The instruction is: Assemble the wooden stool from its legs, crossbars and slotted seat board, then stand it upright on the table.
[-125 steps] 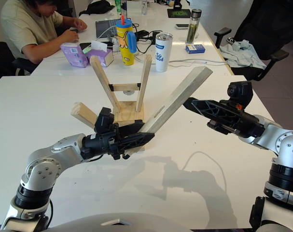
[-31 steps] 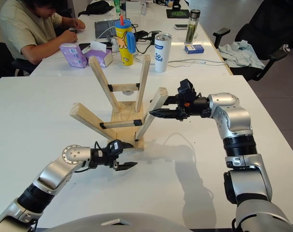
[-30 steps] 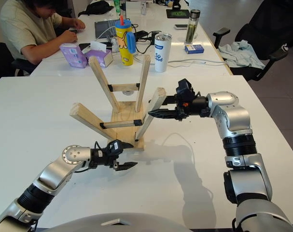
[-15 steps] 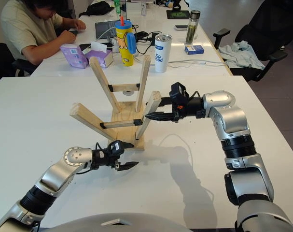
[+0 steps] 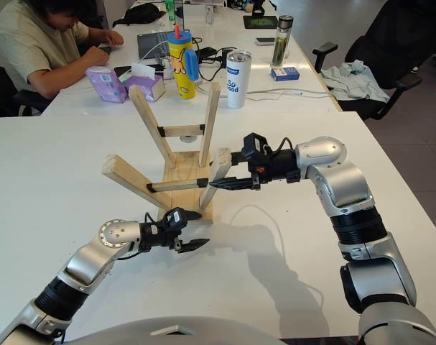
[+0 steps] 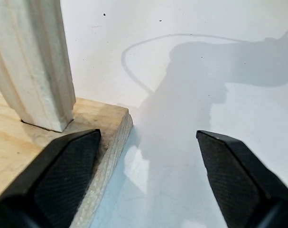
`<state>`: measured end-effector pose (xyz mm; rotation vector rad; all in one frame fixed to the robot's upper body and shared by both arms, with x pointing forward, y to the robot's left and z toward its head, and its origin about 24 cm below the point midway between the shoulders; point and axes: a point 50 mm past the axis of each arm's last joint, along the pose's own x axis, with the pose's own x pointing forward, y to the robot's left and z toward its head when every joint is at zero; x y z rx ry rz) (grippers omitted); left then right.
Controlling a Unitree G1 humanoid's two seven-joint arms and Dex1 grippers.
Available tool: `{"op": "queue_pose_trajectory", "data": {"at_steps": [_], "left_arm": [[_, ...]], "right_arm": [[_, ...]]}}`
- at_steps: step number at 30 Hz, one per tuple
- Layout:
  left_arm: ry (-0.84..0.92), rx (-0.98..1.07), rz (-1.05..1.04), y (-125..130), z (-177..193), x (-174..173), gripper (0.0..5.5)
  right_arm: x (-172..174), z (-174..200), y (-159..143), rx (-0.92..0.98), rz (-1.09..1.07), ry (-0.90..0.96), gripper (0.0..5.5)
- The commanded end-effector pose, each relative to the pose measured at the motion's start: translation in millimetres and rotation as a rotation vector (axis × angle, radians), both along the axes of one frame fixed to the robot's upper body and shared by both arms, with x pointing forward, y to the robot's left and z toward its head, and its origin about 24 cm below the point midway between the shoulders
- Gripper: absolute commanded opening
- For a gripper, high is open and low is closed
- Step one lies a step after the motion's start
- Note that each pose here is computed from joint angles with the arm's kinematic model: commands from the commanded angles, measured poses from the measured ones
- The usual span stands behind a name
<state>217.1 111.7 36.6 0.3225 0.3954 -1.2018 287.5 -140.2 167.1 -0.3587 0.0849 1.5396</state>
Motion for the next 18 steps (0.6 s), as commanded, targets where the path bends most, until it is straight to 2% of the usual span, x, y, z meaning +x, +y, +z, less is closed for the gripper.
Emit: {"op": "queue_pose_trajectory", "data": {"at_steps": [1,11,15,18], "left_arm": [[0.157,0.119,0.031,11,-31,-15,3.74],[0.122,0.119,0.065,10,-31,-7,3.74],[-0.155,-0.005,0.176,6,4,6,3.74],[-0.325,-0.076,0.146,4,32,-10,3.74]], "right_arm": [[-7,-25,14,-0.073,0.021,0.104,2.06],[9,-21,21,-0.072,-0.06,0.214,2.06],[10,-19,21,-0.117,-0.084,0.196,2.06],[10,-18,23,-0.138,-0.122,0.191,2.06]]}}
